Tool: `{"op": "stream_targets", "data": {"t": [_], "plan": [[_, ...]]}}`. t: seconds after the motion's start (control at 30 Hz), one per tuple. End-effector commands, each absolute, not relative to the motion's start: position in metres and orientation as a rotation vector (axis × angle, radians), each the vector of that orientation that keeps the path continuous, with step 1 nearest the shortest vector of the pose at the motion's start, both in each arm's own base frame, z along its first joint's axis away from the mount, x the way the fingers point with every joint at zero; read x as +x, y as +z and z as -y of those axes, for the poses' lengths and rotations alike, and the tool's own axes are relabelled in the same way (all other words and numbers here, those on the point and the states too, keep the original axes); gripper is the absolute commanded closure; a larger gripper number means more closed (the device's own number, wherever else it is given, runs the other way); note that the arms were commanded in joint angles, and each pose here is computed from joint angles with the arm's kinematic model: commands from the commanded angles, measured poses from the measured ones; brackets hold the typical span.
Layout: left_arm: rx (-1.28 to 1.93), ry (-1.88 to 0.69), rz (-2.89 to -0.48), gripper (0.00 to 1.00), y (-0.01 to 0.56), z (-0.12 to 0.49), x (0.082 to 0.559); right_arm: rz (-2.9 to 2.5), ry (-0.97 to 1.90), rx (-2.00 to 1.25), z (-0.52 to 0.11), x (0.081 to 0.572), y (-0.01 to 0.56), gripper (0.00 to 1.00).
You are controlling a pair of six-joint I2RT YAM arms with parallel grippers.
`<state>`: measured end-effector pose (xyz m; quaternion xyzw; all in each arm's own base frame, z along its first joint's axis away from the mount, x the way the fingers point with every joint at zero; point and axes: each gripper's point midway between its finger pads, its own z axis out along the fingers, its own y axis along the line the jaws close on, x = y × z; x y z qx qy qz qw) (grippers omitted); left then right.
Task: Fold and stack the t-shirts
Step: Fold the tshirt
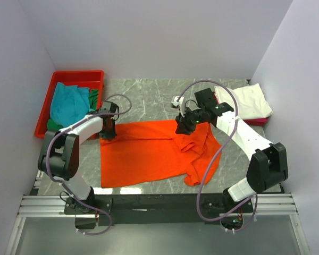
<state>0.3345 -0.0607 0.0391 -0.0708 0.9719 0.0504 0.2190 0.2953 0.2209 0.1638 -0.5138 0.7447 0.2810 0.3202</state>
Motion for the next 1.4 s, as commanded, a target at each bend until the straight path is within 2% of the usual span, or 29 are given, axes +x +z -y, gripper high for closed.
{"op": "stream_targets", "data": {"t": [0.0,0.13,0.37,0.6,0.73,0.77,0.9,1.37], "plan": [[-0.252,0.035,-2.730,0.79,0.040,0.065,0.313,-1.917,0.752,-1.343,-0.220,0.294,0.177,0.57],[-0.300,0.060,-2.775,0.80,0.027,0.059,0.300,-1.910,0.749,-1.332,-0.216,0.294,0.182,0.57],[-0.314,-0.051,-2.686,0.79,0.061,0.066,0.296,-1.923,0.740,-1.291,-0.202,0.301,0.184,0.57],[-0.295,-0.173,-2.672,0.76,0.067,0.078,0.285,-1.929,0.728,-1.254,-0.192,0.306,0.186,0.57],[-0.255,-0.247,-2.529,0.75,0.108,0.083,0.295,-1.939,0.725,-1.231,-0.187,0.310,0.185,0.57],[-0.251,-0.255,-2.500,0.71,0.116,0.083,0.297,-1.948,0.722,-1.224,-0.186,0.312,0.183,0.57],[-0.226,-0.302,-2.377,0.67,0.143,0.084,0.309,-1.965,0.718,-1.217,-0.184,0.314,0.179,0.57],[-0.125,-0.498,-2.491,0.77,0.099,0.131,0.369,-2.079,0.654,-1.171,-0.174,0.333,0.151,0.57]]}}
